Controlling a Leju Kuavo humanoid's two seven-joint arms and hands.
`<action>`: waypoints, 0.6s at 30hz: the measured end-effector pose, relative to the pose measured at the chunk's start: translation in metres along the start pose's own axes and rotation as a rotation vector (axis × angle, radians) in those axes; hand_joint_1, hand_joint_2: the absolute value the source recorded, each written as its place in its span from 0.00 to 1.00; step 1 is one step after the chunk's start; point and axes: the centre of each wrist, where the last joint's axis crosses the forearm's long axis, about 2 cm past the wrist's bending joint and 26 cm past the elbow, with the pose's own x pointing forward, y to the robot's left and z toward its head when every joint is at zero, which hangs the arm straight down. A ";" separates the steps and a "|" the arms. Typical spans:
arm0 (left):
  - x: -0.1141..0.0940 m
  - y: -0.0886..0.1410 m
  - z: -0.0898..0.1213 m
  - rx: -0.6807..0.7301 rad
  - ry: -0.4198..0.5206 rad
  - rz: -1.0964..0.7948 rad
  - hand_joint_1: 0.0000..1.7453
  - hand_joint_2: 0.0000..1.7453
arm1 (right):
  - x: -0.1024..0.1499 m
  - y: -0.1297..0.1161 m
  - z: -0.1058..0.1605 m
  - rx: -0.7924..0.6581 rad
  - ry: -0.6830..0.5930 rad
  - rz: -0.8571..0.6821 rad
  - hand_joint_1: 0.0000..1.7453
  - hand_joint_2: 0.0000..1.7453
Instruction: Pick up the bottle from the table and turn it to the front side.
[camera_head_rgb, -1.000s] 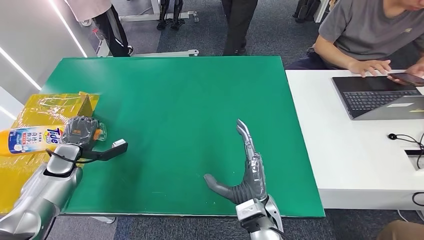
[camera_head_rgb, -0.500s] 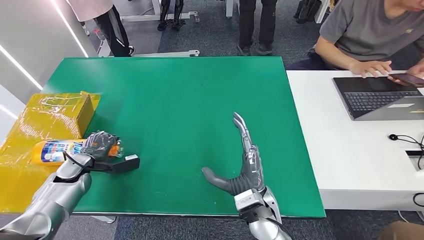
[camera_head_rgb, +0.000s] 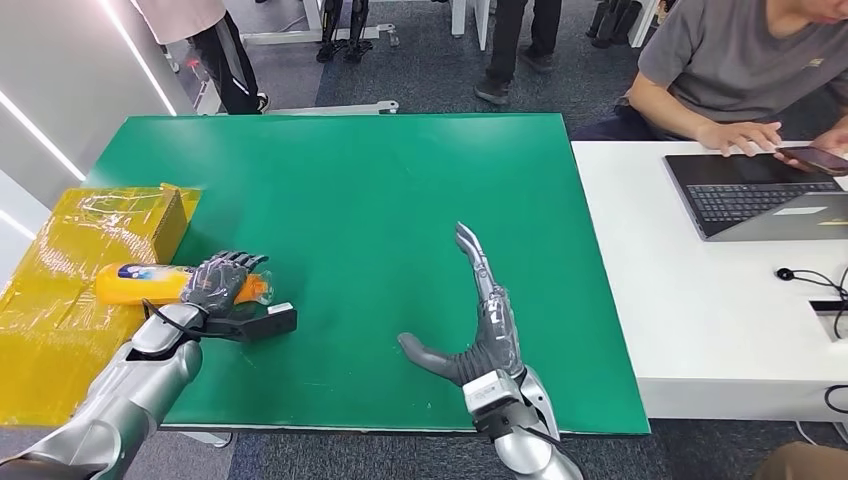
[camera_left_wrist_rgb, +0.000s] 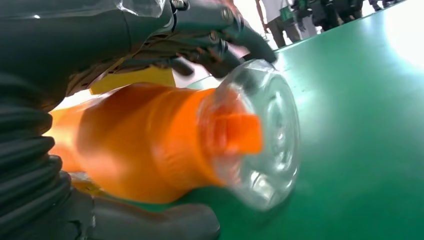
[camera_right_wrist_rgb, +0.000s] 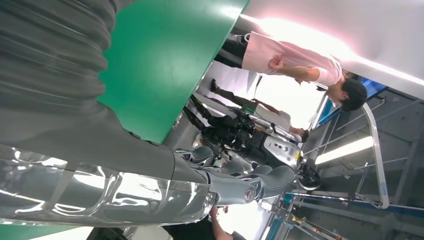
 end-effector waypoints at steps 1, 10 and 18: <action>0.000 0.000 0.000 0.006 0.009 0.003 0.00 1.00 | -0.001 0.000 0.000 0.000 0.000 0.000 0.00 1.00; -0.004 -0.011 0.013 0.134 0.094 0.152 0.00 1.00 | -0.004 0.000 0.000 0.004 0.018 -0.005 0.00 1.00; -0.010 -0.020 0.026 0.321 0.163 0.320 0.00 1.00 | -0.005 -0.001 0.001 0.002 0.037 -0.004 0.00 1.00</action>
